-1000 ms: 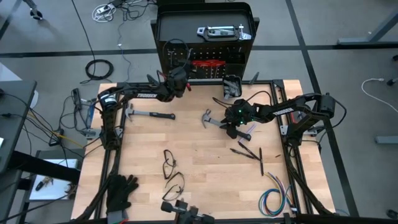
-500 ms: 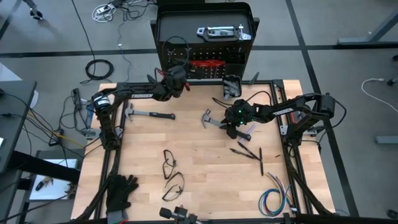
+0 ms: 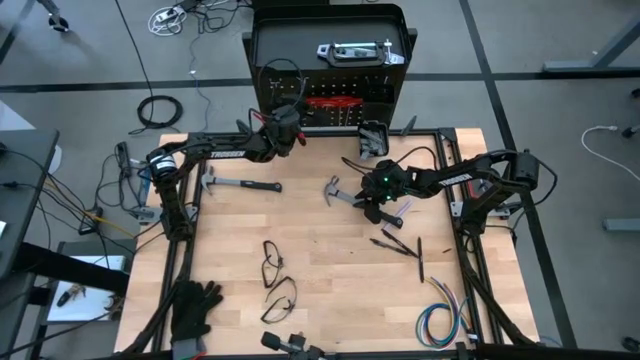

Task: Hang tools onto peg board
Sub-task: Remove the top hook, then remove the bottom hook

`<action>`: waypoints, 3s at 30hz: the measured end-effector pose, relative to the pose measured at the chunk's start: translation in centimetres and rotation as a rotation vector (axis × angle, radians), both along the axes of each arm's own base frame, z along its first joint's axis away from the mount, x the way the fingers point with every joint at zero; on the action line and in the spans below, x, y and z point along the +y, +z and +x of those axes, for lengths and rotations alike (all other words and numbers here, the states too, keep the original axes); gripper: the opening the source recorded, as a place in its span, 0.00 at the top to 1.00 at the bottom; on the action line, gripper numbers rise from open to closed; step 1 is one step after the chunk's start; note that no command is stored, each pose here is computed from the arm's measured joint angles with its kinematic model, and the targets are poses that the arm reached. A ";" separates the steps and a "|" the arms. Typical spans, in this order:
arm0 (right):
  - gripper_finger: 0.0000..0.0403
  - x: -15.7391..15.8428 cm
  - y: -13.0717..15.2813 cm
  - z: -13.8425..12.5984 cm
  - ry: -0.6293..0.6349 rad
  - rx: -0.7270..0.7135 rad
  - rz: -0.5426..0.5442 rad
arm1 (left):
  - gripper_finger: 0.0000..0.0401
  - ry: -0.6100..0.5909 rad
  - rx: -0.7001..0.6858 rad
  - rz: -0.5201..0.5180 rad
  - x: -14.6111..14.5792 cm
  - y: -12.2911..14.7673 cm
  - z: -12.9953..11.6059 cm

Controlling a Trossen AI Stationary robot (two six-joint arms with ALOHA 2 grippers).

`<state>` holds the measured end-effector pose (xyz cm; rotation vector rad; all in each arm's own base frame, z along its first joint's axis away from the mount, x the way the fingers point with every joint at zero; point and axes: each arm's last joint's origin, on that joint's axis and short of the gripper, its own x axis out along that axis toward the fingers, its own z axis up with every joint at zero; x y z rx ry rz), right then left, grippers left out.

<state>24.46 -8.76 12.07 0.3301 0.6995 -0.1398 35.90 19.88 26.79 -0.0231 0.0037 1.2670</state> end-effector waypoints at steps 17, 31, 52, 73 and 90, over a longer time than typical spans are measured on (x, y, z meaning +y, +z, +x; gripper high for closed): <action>0.59 0.0 0.1 0.1 -0.003 -0.009 0.007 | 1.00 0.044 -0.364 0.004 1.7 -0.8 0.1; 0.59 0.0 0.1 0.1 -0.004 -0.013 0.007 | 1.00 0.091 -0.344 0.043 2.1 -0.5 -0.3; 0.59 0.0 0.1 0.1 -0.004 -0.014 0.006 | 0.99 0.040 -0.441 0.021 1.1 -1.3 0.8; 0.59 0.0 0.1 0.1 -0.005 -0.015 0.016 | 0.88 -0.050 -0.428 0.033 0.8 -1.4 1.3; 0.64 0.0 0.1 0.1 -0.014 -0.011 -0.001 | 0.51 -0.120 -0.333 0.026 0.6 -1.8 1.6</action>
